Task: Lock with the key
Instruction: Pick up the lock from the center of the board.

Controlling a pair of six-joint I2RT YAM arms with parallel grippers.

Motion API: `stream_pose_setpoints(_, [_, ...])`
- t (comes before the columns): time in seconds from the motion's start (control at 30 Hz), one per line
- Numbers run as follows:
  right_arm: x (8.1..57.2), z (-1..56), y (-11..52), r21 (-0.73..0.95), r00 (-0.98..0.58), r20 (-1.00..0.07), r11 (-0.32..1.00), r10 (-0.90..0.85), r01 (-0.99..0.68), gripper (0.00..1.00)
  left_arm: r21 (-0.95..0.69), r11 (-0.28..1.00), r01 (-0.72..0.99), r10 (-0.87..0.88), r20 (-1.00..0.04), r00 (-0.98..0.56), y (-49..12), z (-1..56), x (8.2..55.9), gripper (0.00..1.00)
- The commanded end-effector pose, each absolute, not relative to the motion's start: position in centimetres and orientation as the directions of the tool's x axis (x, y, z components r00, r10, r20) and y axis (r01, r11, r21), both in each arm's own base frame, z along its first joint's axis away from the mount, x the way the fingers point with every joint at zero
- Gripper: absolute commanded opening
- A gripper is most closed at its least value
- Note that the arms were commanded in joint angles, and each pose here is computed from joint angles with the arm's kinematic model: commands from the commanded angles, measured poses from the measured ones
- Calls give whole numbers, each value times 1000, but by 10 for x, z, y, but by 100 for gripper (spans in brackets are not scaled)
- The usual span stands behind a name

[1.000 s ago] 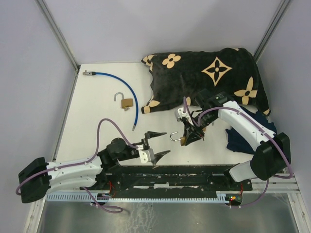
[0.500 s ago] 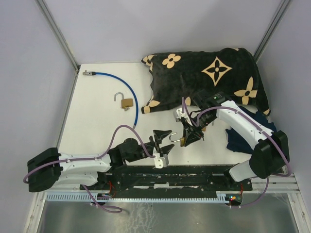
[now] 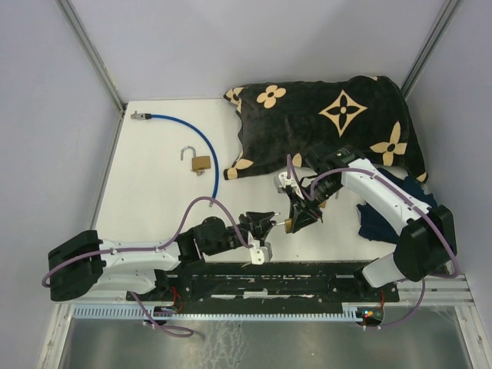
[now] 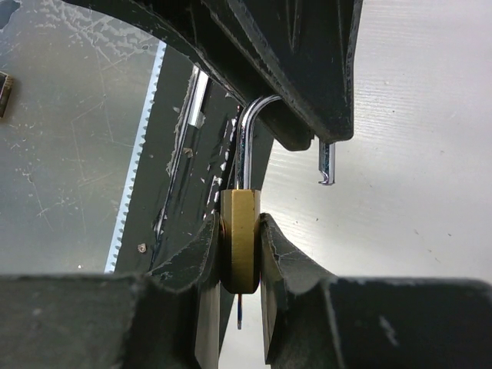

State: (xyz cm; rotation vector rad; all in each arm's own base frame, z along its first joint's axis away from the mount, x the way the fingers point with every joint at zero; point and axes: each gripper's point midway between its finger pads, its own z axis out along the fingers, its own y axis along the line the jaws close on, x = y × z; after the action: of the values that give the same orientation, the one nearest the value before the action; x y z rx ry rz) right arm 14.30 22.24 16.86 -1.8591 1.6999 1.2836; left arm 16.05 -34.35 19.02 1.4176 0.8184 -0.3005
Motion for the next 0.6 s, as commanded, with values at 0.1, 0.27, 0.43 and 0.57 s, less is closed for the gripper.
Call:
stream_pose_setpoints(0.1, [143,188,233,309,-101,-811,-276,-576,-910,2,681,216,700,226,-732,643,-350,206,157,28])
stream_pose_setpoints(0.27, [148,186,232,296,-92,-801,-257,-591,-920,2,574,203,793,187,-818,544,-352,206,145,27])
stream_pose_setpoints(0.43, [155,182,229,272,-84,-783,-218,-617,-937,2,422,190,886,139,-905,401,-354,205,131,28])
stream_pose_setpoints(0.57, [154,182,228,266,-79,-784,-218,-616,-939,2,288,205,935,46,-958,285,-355,215,121,31])
